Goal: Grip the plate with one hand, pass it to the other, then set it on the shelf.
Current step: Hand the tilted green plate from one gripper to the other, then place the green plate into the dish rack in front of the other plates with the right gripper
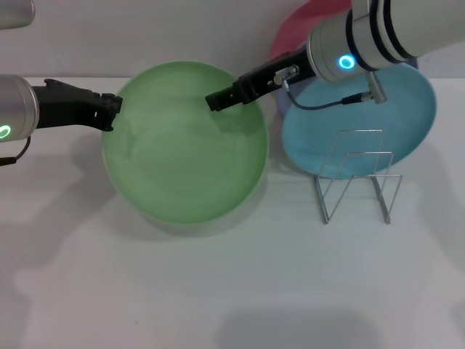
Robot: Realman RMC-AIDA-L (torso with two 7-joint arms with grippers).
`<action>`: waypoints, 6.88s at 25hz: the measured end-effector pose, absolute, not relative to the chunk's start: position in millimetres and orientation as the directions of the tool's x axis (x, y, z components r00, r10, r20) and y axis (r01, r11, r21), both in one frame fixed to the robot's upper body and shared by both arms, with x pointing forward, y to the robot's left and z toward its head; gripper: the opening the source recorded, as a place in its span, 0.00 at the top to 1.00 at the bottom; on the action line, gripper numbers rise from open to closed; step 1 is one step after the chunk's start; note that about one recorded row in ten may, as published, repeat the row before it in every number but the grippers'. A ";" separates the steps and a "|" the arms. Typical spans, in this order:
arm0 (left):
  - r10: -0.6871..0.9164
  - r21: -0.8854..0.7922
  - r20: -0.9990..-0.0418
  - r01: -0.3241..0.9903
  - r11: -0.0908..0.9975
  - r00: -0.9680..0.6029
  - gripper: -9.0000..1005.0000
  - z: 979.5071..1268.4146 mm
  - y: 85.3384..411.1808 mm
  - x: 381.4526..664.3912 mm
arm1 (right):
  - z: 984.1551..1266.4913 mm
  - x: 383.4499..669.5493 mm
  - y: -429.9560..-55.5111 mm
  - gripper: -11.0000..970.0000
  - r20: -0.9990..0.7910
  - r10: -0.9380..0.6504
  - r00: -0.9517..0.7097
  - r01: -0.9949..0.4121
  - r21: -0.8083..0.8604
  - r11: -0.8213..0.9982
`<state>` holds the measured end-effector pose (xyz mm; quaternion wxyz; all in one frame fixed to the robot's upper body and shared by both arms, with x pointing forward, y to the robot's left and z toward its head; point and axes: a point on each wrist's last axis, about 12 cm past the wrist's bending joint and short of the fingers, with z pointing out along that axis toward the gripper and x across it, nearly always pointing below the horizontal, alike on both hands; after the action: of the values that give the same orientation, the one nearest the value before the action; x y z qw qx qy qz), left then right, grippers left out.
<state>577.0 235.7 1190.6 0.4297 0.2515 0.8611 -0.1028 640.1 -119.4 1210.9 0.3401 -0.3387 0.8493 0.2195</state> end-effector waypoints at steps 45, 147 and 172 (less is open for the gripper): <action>0.288 -0.032 -0.854 0.596 0.803 -0.434 0.54 1203.4 226.7 566.0 | 1210.0 630.3 -128.6 0.95 -0.770 -0.457 -0.446 -0.741 0.032 0.670; 0.213 0.097 -0.949 0.428 0.899 -0.232 0.26 1173.3 226.7 603.7 | 1155.9 510.2 -346.2 0.89 -0.883 -0.358 0.303 -0.556 -0.469 0.686; 0.224 0.098 -0.945 0.450 0.888 -0.237 0.26 1172.8 218.9 609.5 | 1119.9 499.0 -344.2 0.52 -0.939 -0.284 0.192 -0.623 -0.341 0.704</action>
<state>609.5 218.9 1172.8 0.5786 0.2160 0.7805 -0.0974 499.0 -344.2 1119.9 0.6811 -0.3638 0.6232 0.1243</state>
